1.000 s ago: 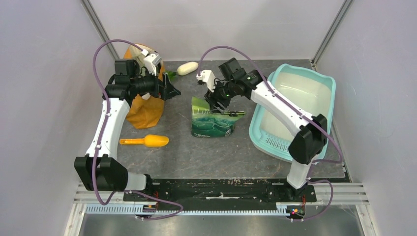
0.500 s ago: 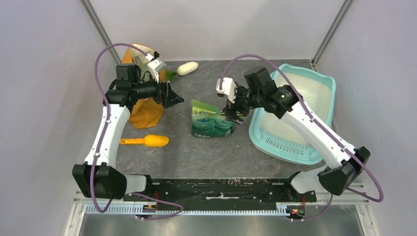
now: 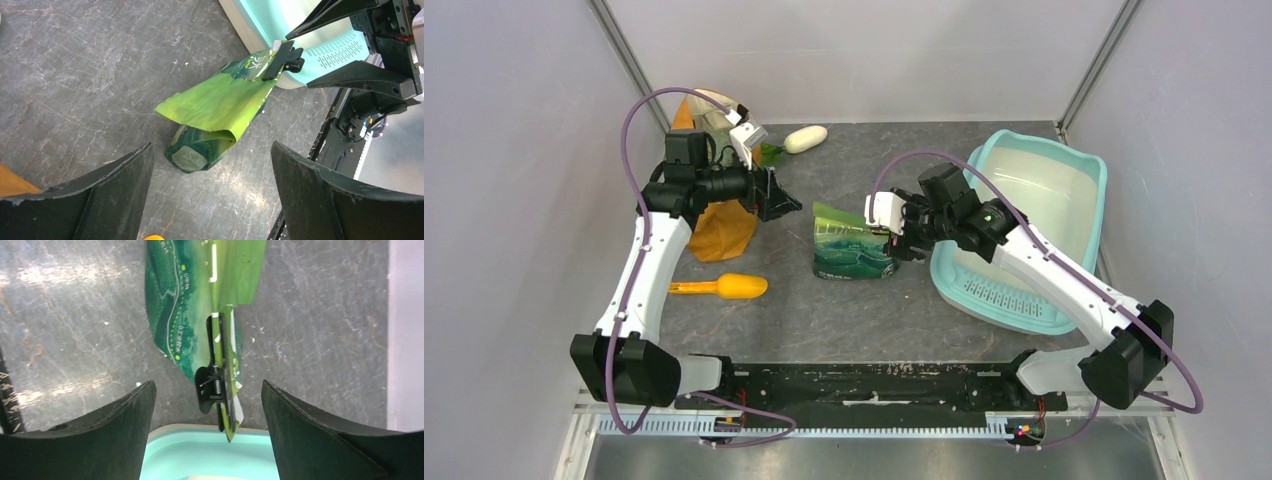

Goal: Fill the litter box with clean litter

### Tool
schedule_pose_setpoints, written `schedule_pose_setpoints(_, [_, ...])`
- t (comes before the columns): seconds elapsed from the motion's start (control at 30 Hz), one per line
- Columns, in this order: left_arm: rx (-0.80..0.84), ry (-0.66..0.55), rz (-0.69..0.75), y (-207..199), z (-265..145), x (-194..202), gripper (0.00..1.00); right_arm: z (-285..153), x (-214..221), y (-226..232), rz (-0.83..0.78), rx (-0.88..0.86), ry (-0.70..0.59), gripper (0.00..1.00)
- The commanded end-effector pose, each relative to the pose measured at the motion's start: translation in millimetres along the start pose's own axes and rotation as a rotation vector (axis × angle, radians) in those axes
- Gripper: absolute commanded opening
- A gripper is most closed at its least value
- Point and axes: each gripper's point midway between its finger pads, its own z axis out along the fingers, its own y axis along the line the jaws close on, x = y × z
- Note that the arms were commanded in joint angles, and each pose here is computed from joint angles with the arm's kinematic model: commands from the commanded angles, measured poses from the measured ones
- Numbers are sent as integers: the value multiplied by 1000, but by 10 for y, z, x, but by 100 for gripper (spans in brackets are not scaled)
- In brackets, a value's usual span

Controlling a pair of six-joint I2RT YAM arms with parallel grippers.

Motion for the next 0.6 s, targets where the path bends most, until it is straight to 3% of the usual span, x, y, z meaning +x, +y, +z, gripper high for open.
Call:
schedule_pose_setpoints(0.0, [-8,-21,31,-26,-30,-88,92,-92,-190,-258,-89,137,-88,80])
schedule_pose_setpoints(0.13, [-10,-21,22,-19,-27,-107,92,-80,-144,-258,-109,143,-74,69])
schedule_pose_setpoints(0.4, [-7,-14,13,4,-3,-90,92,-65,-97,-249,-123,136,-54,57])
schedule_pose_setpoints(0.57, [-8,-13,17,11,-1,-89,92,-51,-86,-249,-120,128,-44,41])
